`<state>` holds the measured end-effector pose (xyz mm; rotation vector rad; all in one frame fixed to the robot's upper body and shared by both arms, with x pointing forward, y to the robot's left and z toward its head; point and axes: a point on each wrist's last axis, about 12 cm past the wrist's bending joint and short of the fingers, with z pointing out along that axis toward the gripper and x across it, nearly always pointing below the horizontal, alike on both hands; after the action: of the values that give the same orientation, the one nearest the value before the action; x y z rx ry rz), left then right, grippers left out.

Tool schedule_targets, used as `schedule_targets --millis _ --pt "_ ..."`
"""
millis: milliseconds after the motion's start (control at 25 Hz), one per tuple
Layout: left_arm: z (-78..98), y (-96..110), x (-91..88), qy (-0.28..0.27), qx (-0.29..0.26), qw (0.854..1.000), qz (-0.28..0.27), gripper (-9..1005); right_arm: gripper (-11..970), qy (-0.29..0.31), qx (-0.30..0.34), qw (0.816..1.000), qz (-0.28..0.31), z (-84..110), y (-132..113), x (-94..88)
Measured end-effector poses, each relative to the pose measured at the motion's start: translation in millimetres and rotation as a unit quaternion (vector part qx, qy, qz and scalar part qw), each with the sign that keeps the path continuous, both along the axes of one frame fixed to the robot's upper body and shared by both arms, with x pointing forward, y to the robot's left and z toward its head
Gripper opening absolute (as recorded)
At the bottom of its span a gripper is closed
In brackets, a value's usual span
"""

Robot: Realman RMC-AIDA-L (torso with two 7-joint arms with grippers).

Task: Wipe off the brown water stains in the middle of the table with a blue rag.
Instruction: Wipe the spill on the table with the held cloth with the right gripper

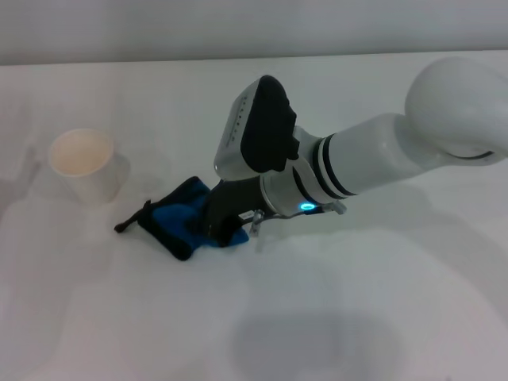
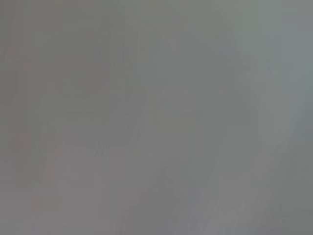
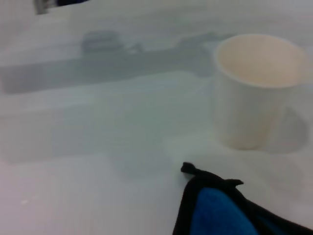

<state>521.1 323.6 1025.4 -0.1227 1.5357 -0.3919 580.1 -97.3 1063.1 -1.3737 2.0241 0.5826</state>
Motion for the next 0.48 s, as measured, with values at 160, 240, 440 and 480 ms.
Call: schedule_targets --millis 160,240,440,480 --pt "-0.3 0 -0.7 0.000 -0.004 1.000 0.000 876 124 -0.008 -0.005 1.000 -0.026 -4.2 -7 5.5" --pt "-0.2 0 -0.7 0.000 -0.004 1.000 0.000 876 125 -0.011 -0.006 0.999 -0.041 -5.7 -11 8.9" --pt "-0.1 0 -0.9 0.000 -0.005 1.000 0.000 876 126 -0.015 -0.009 0.996 -0.083 -9.5 -25 18.0" --pt "-0.1 0 -0.9 0.000 -0.005 1.000 0.000 876 127 -0.015 -0.008 0.996 -0.092 -9.4 -29 20.4"
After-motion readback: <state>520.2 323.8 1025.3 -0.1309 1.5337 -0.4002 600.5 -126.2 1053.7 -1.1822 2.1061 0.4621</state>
